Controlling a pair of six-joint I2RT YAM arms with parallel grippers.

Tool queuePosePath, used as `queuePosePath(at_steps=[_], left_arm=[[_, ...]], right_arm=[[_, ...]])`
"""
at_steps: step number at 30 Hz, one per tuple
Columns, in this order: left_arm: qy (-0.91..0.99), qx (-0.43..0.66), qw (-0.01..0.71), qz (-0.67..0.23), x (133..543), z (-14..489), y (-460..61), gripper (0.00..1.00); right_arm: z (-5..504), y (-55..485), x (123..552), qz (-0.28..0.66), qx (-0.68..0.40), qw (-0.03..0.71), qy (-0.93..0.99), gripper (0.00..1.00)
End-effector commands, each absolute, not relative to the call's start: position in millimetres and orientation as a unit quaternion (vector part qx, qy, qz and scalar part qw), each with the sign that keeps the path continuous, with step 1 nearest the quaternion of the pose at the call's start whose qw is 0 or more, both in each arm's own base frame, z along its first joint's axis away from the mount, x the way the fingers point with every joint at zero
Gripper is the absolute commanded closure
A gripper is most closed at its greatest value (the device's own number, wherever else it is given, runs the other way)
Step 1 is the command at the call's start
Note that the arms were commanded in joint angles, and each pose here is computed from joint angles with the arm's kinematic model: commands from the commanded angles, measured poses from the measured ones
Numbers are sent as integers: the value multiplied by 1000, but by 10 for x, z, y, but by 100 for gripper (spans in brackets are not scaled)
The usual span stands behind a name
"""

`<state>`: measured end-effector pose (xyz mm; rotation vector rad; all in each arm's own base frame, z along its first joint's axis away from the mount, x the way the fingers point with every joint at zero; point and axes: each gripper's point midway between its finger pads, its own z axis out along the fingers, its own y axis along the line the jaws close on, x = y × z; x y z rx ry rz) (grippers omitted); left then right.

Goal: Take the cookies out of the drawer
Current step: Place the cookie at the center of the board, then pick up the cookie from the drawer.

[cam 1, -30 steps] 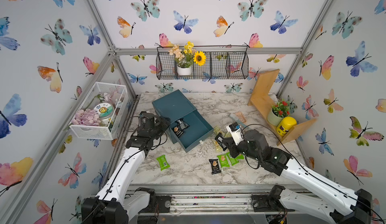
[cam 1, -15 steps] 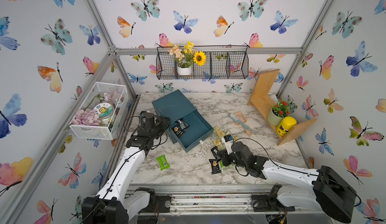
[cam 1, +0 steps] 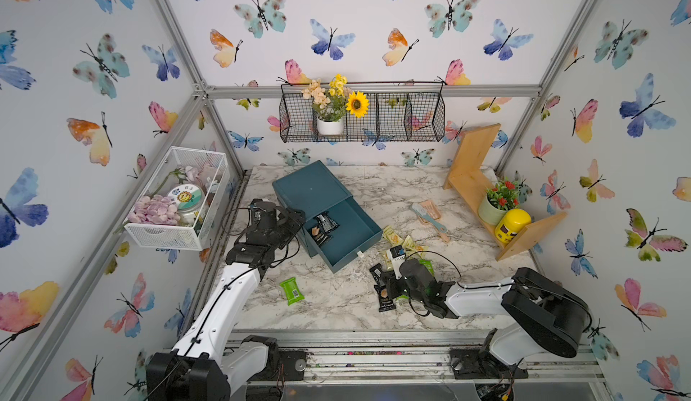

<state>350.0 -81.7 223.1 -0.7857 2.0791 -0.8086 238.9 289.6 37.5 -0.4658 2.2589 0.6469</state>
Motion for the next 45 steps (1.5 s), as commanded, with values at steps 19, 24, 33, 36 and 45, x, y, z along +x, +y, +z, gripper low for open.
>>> queuePosePath(at_steps=[19,24,33,36,45], left_arm=[[829,-313,350,-304,3422,2027,-799,44],[829,-311,350,-305,3424,2029,-810,44],[830,-309,349,-305,3415,2019,-806,44],[830,-307,349,-307,3418,2027,-813,44],[829,-308,351,-307,3400,2048,-798,44]], right_arm=[[1621,2769,2463,191,-278,469,816,56],[2091,2958,2412,185,-375,479,772,56],[2514,3721,2649,194,-475,414,752,53],[2509,4037,2733,228,-466,375,768,54],[2379,4730,2945,319,-392,290,813,57]])
